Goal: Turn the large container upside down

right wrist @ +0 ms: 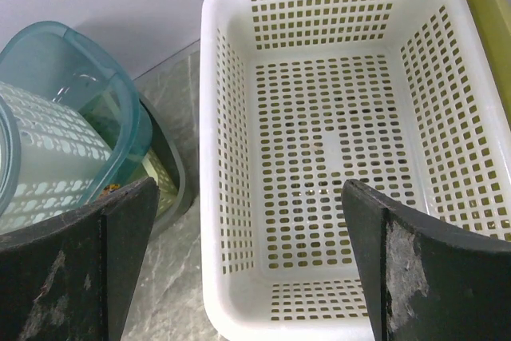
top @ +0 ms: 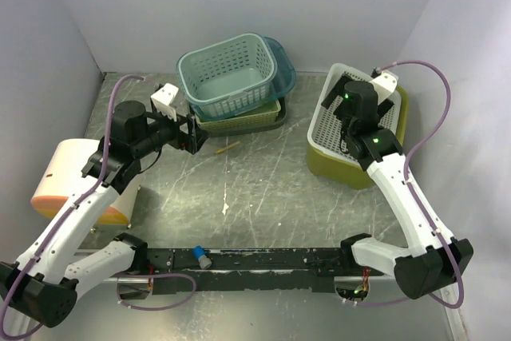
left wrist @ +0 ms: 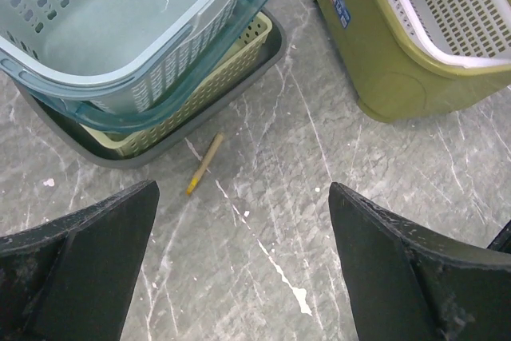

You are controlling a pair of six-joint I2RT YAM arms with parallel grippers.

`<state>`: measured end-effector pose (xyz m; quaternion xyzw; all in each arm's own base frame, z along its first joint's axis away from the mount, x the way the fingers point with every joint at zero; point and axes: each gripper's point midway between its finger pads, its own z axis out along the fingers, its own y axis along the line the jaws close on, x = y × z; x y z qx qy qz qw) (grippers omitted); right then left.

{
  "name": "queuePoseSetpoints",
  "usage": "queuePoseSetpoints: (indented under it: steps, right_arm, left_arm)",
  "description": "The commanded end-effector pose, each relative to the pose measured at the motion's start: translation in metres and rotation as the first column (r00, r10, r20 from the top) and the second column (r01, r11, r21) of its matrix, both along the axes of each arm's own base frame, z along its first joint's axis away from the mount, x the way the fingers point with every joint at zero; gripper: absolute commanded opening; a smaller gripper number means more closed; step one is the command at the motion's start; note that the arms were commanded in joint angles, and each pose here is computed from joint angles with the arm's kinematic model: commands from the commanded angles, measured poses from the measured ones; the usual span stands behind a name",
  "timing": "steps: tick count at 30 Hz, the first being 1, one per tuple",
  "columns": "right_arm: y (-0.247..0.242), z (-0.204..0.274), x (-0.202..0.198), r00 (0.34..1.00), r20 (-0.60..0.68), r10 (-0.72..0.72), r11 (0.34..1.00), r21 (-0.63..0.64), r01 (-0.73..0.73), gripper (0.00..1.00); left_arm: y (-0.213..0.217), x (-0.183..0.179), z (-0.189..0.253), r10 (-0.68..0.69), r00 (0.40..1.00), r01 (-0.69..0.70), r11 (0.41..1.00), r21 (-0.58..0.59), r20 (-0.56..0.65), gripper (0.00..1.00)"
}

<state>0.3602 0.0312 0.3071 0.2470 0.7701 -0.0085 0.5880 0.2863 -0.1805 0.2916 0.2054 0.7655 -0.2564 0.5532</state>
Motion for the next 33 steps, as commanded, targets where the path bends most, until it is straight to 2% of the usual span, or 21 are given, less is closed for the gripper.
queuePoseSetpoints:
  steps: [1, 5, 8, 13, 16, 18, 20, 23, 25, 26, 27, 28, 30, 31, 33]
  right_arm:
    - [-0.006, 0.004, -0.007, 0.999, 0.034, -0.024, 1.0, 0.018, 0.024, 1.0]
    - [-0.005, -0.004, -0.008, 1.0, 0.02, -0.009, 1.0, 0.007, 0.009, 1.0]
    - [-0.007, -0.019, -0.007, 1.0, -0.012, -0.025, 1.0, 0.0, 0.025, 1.0]
    - [0.013, -0.039, 0.01, 0.996, -0.058, 0.062, 0.998, 0.012, -0.061, 1.0]
    - [0.031, -0.061, 0.027, 0.98, -0.138, 0.146, 0.989, -0.002, -0.148, 0.98]
    - [0.046, -0.078, 0.041, 0.953, -0.209, 0.221, 0.974, 0.0, -0.226, 0.94]
    - [0.053, -0.093, 0.051, 0.931, -0.279, 0.235, 0.97, 0.011, -0.242, 0.9]
    - [0.054, -0.109, 0.063, 0.917, -0.332, 0.221, 0.973, 0.016, -0.228, 0.7]
    - [0.052, -0.118, 0.07, 0.918, -0.345, 0.196, 0.98, 0.027, -0.199, 0.43]
    - [0.052, -0.121, 0.072, 0.919, -0.345, 0.192, 0.981, 0.033, -0.193, 0.27]
    - [0.053, -0.122, 0.074, 0.918, -0.342, 0.199, 0.98, 0.039, -0.198, 0.17]
    - [0.055, -0.122, 0.075, 0.918, -0.339, 0.206, 0.978, 0.044, -0.204, 0.12]
    - [0.056, -0.118, 0.075, 0.921, -0.325, 0.214, 0.976, 0.046, -0.211, 0.14]
    - [0.055, -0.116, 0.074, 0.923, -0.321, 0.212, 0.977, 0.044, -0.209, 0.19]
    - [0.05, -0.111, 0.073, 0.928, -0.315, 0.197, 0.98, 0.025, -0.199, 0.41]
  left_arm:
    - [0.001, -0.001, 0.017, -0.005, 1.0, 0.005, 1.0, 0.0, 0.027, 0.99]
    - [0.005, 0.001, 0.009, 0.02, 1.0, -0.021, 1.0, 0.008, 0.022, 0.99]
    - [-0.017, -0.008, -0.014, -0.055, 0.998, 0.056, 0.998, 0.022, -0.04, 0.99]
    - [-0.049, -0.032, -0.05, -0.071, 0.992, 0.075, 0.997, 0.036, -0.101, 0.99]
    - [-0.054, -0.04, -0.072, -0.048, 0.989, 0.057, 0.997, 0.059, -0.139, 0.99]
    - [-0.063, -0.049, -0.089, -0.065, 0.984, 0.073, 0.996, 0.044, -0.166, 0.99]
    - [-0.076, -0.06, -0.097, -0.087, 0.98, 0.09, 0.996, 0.007, -0.179, 0.99]
    - [-0.089, -0.074, -0.104, -0.117, 0.975, 0.119, 0.993, -0.001, -0.19, 0.99]
    - [-0.094, -0.079, -0.105, -0.125, 0.974, 0.129, 0.992, 0.01, -0.191, 0.99]
    - [-0.095, -0.082, -0.106, -0.131, 0.972, 0.136, 0.991, 0.016, -0.194, 0.99]
    - [-0.096, -0.083, -0.105, -0.134, 0.972, 0.14, 0.99, 0.018, -0.194, 0.99]
    - [-0.095, -0.085, -0.106, -0.137, 0.971, 0.145, 0.989, 0.026, -0.195, 0.99]
    - [-0.093, -0.086, -0.108, -0.136, 0.971, 0.147, 0.988, 0.044, -0.196, 0.99]
    - [-0.092, -0.087, -0.111, -0.131, 0.971, 0.145, 0.988, 0.055, -0.198, 0.99]
    - [-0.088, -0.086, -0.115, -0.118, 0.972, 0.135, 0.988, 0.072, -0.201, 0.99]
